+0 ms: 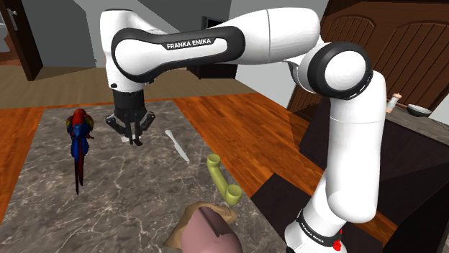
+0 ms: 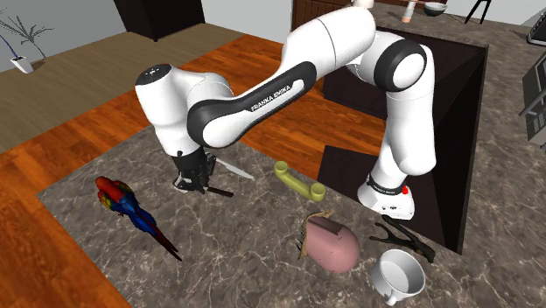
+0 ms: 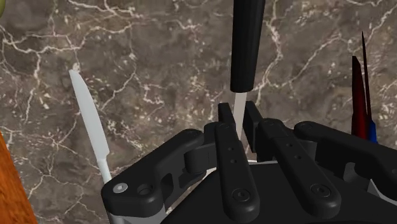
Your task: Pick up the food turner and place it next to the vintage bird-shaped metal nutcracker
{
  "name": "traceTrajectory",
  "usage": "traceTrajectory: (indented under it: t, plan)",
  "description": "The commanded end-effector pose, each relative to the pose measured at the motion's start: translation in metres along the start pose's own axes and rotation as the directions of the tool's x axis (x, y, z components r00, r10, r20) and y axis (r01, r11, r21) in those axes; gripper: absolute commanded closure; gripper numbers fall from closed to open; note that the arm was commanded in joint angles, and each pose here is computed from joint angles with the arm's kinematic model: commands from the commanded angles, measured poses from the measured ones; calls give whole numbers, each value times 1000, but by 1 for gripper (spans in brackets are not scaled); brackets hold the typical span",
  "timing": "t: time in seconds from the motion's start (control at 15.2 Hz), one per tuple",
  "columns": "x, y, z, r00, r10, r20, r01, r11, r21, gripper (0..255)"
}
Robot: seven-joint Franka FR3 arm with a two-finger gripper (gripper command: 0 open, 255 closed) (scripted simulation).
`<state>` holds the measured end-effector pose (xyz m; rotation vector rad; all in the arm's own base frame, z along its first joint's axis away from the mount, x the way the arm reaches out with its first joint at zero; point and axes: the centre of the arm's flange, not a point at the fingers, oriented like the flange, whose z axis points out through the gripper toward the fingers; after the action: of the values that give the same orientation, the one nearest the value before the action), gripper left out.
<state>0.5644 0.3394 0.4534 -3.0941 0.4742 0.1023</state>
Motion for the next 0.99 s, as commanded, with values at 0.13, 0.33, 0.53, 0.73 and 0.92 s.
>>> traceTrajectory:
  t: [0.13, 0.33, 0.53, 0.73, 0.92]
  plan:
    - [-2, 0, -22, 1000, 0, 0, 0, 1000, 0, 255]
    - [-3, 0, -38, 1000, 0, 0, 0, 1000, 0, 255]
    - [-4, 0, -54, 1000, 0, 0, 0, 1000, 0, 255]
    - [-31, 0, -53, 1000, 0, 0, 0, 1000, 0, 255]
    - [-70, 1, -50, 1000, 0, 0, 0, 1000, 0, 255]
